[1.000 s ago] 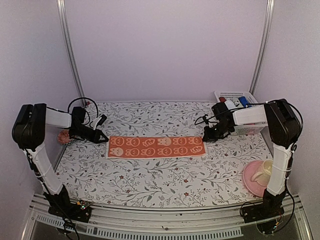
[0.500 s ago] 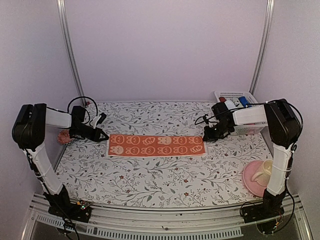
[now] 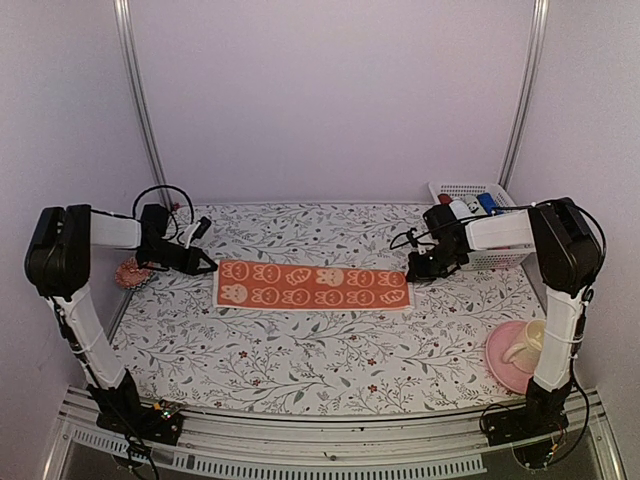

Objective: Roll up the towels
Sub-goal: Smooth out the towel at the center of the board.

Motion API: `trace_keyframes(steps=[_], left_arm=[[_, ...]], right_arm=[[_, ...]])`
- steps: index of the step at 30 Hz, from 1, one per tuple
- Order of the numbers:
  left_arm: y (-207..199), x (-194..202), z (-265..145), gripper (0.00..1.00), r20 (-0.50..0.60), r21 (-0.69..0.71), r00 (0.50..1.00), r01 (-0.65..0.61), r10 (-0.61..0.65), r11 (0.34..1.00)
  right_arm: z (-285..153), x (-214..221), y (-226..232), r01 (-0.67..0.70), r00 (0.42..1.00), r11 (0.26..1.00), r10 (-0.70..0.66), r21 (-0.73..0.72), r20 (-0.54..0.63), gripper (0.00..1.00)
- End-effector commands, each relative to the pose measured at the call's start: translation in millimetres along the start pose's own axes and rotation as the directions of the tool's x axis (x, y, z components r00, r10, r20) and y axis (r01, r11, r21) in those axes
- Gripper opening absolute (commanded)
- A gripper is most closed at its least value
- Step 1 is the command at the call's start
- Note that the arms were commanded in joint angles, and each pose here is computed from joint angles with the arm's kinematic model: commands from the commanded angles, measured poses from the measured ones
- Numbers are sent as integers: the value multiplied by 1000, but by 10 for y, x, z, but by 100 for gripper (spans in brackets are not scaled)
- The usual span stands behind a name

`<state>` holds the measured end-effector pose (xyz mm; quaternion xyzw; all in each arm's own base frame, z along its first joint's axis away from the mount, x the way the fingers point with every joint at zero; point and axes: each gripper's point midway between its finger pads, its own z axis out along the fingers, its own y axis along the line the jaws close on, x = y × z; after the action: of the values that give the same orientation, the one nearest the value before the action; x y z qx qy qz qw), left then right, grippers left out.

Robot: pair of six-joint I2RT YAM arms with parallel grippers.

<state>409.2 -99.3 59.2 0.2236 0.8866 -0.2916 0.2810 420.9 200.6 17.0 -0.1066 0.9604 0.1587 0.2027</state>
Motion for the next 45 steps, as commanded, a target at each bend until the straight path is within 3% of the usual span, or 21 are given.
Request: trace_keyframes(steps=[1, 13, 15, 20, 25, 32, 37, 42, 45], left_arm=[[125, -5, -24, 0, -13, -22, 999, 34, -34, 999], [562, 190, 232, 0, -93, -163, 991, 76, -92, 984], [604, 192, 246, 11, -99, -181, 991, 76, -95, 981], [649, 153, 184, 53, -94, -224, 992, 64, -87, 973], [586, -63, -33, 65, -44, -263, 998, 28, -41, 964], [211, -451, -256, 68, 30, -229, 992, -110, 120, 967], [-276, -479, -80, 57, 11, -128, 963, -264, 268, 956], [-436, -332, 232, 44, -55, -95, 947, -321, 317, 942], [-315, -242, 398, 43, -101, -132, 949, -309, 297, 942]], right_arm=[[40, 48, -111, -8, 1000, 999, 9, 43, -9, 2], [61, 56, -73, -1, 1000, 1000, 2, 24, -18, 5], [40, 53, -74, 2, 1000, 1000, -2, 26, -17, 9], [-47, 20, -44, 18, 1000, 999, -18, 35, -2, 26], [-224, -67, -61, 25, 999, 996, -28, 87, 38, 42], [-645, -345, 361, 89, 982, 995, -95, 44, 162, 51], [-762, -476, 949, 154, 967, 981, -124, -120, 224, 48], [-552, -549, 1135, 93, 970, 965, -34, -243, 239, 39], [-293, -555, 1141, 49, 976, 961, 12, -273, 217, 39]])
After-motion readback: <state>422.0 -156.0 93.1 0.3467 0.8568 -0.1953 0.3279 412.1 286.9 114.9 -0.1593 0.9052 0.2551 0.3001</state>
